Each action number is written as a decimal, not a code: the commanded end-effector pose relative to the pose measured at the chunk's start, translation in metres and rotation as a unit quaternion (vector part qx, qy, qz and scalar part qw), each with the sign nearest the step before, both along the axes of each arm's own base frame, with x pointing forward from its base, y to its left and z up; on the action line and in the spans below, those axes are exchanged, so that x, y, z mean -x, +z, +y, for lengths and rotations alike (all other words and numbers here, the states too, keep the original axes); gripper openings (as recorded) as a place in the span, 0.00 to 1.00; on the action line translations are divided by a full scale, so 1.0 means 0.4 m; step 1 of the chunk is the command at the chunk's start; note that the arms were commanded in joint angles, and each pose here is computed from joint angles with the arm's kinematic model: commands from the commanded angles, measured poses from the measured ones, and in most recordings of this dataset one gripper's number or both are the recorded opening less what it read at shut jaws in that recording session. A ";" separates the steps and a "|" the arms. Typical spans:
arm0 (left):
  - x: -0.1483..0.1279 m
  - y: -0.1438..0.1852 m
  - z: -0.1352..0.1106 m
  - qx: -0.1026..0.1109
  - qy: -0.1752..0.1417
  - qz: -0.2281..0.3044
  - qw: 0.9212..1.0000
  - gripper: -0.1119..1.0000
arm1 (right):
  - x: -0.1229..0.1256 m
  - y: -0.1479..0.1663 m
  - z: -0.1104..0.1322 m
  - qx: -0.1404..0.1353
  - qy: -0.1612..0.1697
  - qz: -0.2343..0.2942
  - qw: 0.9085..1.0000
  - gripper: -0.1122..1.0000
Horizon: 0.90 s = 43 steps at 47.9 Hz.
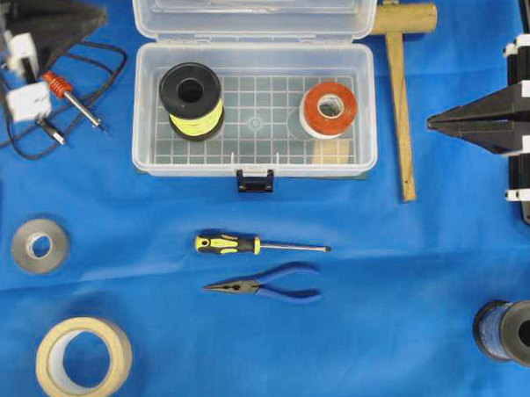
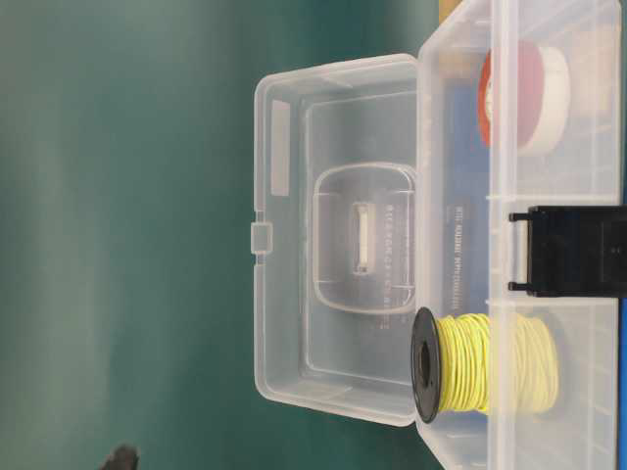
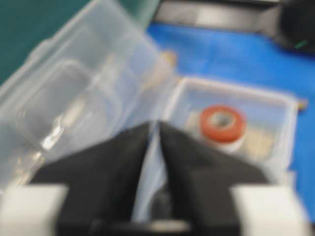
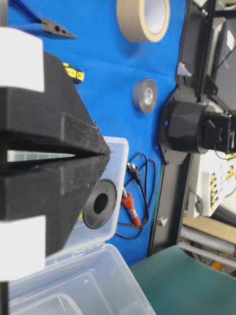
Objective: Close the tool box with the left arm.
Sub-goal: 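Move the left gripper up and over to the raised clear lid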
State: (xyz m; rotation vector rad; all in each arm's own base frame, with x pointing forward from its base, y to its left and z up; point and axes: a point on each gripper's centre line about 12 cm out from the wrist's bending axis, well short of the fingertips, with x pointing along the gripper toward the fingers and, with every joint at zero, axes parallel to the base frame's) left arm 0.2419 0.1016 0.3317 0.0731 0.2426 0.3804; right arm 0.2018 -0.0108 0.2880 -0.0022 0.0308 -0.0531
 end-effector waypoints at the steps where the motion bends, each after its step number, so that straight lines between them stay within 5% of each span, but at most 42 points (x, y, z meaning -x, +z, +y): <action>1: -0.026 0.040 0.038 -0.015 0.014 0.009 1.000 0.33 | -0.007 0.015 -0.002 0.001 -0.002 -0.001 1.000 0.10; 5: -0.057 0.043 0.076 -0.026 0.024 0.029 0.999 0.55 | -0.008 0.008 -0.003 0.000 -0.002 0.008 1.000 0.10; 13: -0.122 0.025 0.194 -0.008 0.064 0.082 0.995 0.91 | -0.010 -0.003 -0.003 0.000 -0.002 0.018 1.000 0.10; 28: -0.213 0.015 0.385 0.028 0.112 0.146 0.982 0.91 | -0.021 -0.025 -0.004 -0.001 -0.003 0.038 0.999 0.10; 43: -0.258 -0.070 0.474 0.060 0.127 0.191 0.972 0.91 | -0.023 -0.033 -0.005 -0.002 -0.003 0.044 0.999 0.10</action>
